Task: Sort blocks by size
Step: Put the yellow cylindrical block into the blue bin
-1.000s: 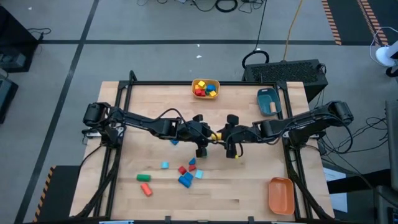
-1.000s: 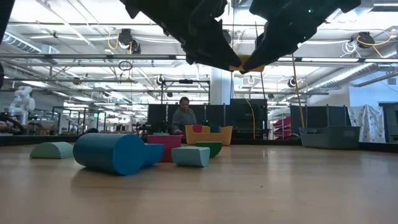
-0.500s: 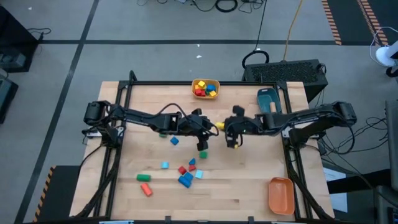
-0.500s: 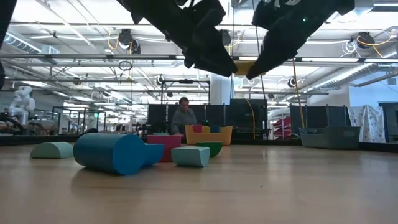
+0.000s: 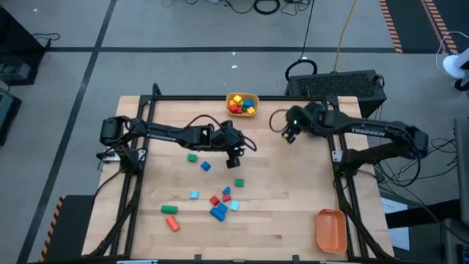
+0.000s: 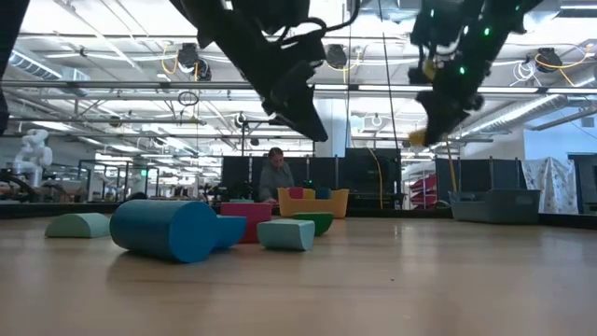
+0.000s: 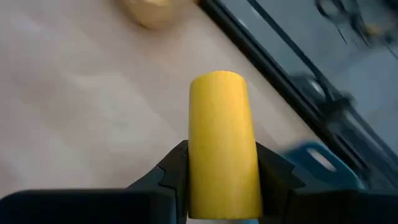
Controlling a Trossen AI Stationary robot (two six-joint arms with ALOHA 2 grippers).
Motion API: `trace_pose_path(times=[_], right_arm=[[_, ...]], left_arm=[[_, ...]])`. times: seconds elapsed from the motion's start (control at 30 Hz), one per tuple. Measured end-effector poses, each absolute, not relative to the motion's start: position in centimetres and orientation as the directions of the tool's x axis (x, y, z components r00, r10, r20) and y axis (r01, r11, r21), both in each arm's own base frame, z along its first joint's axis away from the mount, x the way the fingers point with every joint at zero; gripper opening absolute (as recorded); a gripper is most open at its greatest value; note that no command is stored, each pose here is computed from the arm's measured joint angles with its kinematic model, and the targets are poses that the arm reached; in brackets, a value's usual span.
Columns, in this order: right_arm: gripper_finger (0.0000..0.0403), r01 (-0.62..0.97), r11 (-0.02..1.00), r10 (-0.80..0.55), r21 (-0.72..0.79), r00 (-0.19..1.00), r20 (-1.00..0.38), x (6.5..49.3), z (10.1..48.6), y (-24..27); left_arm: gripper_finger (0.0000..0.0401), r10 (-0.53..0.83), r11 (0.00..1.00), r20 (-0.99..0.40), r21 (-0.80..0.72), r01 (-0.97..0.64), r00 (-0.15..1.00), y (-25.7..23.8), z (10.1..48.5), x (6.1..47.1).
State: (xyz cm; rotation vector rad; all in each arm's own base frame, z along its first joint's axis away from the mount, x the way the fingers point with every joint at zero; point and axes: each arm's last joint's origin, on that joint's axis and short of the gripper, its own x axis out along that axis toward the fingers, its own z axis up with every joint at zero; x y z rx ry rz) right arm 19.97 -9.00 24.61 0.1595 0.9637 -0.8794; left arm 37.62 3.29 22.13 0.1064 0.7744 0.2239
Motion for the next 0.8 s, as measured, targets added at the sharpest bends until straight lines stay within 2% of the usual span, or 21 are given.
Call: trace_pose_path(times=[0.23, 0.47, 0.8], right_arm=[[0.0108, 0.844, 0.474, -0.590, -0.252, 0.092, -0.802, 16.8, 22.4, -12.8], [0.0108, 0.922, 0.363, -0.533, -0.131, 0.090, -0.841, 14.5, 19.7, -14.9], [0.0108, 0.969, 0.219, -0.479, -0.111, 0.008, -0.878, 12.1, 17.2, -15.4]], left_arm=[[0.0185, 0.271, 0.962, -0.726, 0.202, -0.181, 0.632, 5.2, 19.7, 36.2], [0.0185, 0.224, 0.974, -0.755, 0.160, -0.158, 0.616, 6.8, 17.1, 34.6], [0.0185, 0.201, 0.979, -0.791, 0.142, -0.146, 0.577, 8.6, 15.9, 32.9]])
